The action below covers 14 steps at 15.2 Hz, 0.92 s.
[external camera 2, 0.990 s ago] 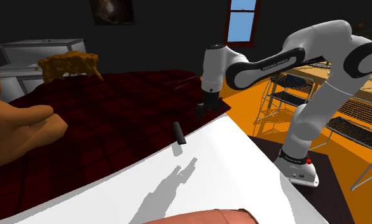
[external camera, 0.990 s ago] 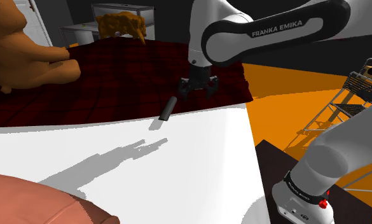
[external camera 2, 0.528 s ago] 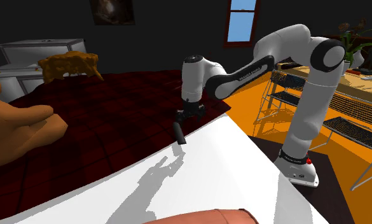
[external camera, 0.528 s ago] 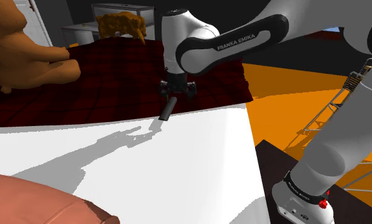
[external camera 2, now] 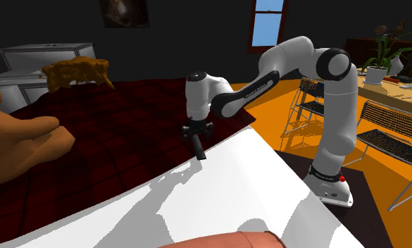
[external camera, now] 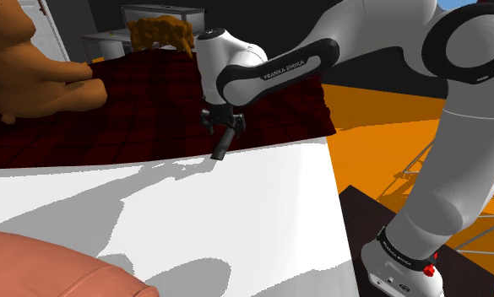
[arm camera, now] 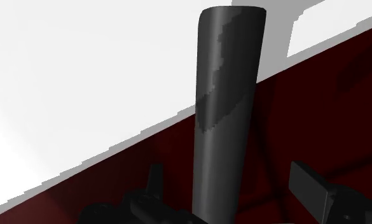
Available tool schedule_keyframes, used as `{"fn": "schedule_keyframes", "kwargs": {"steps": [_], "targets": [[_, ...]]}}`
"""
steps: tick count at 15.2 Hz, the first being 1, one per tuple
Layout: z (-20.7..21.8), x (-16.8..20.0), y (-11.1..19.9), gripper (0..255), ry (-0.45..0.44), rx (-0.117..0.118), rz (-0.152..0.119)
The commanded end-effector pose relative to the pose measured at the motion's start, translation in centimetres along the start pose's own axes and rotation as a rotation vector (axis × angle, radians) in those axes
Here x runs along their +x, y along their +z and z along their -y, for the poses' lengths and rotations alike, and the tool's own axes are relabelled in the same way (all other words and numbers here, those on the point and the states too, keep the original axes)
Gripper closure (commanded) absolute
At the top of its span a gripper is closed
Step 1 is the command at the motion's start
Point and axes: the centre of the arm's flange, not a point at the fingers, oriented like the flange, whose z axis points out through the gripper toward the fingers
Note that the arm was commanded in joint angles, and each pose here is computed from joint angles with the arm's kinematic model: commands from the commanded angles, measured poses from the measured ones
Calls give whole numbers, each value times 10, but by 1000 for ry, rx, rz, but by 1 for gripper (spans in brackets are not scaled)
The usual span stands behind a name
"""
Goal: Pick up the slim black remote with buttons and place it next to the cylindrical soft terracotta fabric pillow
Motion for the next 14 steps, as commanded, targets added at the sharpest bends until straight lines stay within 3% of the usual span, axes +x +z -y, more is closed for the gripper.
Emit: {"fn": "schedule_keyframes", "kwargs": {"steps": [1,4,12,13,14], "targets": [[1,0,12,0,2,0,-1],[1,0,26,0,2,0,-1],[1,0,26,0,2,0,-1],[1,0,26,255,2,0,-1],[1,0,26,255,2,0,-1]]}}
